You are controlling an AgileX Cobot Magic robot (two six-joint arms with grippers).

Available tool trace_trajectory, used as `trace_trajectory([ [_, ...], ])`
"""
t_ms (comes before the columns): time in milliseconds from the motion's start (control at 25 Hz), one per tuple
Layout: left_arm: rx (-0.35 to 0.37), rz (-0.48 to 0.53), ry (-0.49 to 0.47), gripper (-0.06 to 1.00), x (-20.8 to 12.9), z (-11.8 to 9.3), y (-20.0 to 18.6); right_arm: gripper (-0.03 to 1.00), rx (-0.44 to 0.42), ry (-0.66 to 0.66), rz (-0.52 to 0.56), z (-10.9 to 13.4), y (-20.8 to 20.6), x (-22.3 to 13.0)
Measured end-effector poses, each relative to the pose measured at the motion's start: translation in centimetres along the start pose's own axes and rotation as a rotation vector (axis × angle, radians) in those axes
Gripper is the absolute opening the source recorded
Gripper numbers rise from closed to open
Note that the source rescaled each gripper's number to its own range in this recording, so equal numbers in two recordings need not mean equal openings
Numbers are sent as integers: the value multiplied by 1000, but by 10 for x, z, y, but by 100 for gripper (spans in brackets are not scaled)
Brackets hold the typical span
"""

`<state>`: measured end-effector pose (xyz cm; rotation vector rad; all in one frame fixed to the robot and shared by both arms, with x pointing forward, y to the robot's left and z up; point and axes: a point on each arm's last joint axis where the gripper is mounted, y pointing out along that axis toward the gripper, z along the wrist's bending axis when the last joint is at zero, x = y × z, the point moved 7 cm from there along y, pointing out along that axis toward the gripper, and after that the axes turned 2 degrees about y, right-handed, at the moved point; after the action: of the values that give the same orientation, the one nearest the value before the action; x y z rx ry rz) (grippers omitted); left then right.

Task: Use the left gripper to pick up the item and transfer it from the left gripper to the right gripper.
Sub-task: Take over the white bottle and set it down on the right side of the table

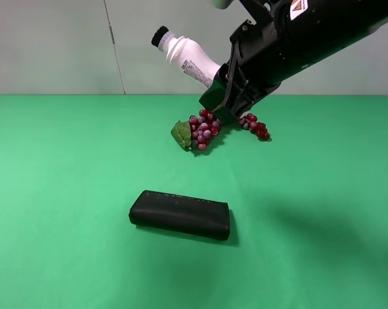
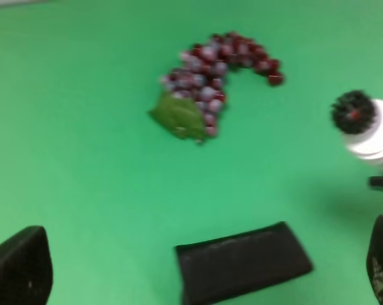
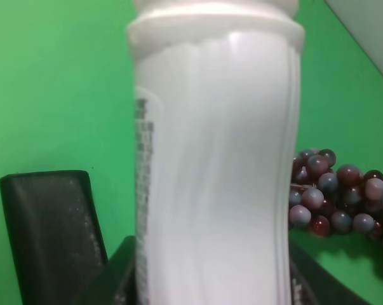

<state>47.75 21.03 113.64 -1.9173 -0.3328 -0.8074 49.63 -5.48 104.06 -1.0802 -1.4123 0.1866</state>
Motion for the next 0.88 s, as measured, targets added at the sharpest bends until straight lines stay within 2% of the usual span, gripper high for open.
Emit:
trace_trajectory([
  [240, 153, -26, 5, 99, -33, 11, -28, 0, 1, 5, 0, 0, 0, 0],
  [520, 283, -57, -3, 99, -90, 21, -50, 0, 3, 22, -2, 0, 0, 0],
  [680, 333, -92, -8, 99, -122, 24, -59, 0, 4, 26, -2, 1, 0, 0],
  [880, 339, -144, 1, 99, -156, 21, -64, 0, 4, 31, -1, 1, 0, 0],
])
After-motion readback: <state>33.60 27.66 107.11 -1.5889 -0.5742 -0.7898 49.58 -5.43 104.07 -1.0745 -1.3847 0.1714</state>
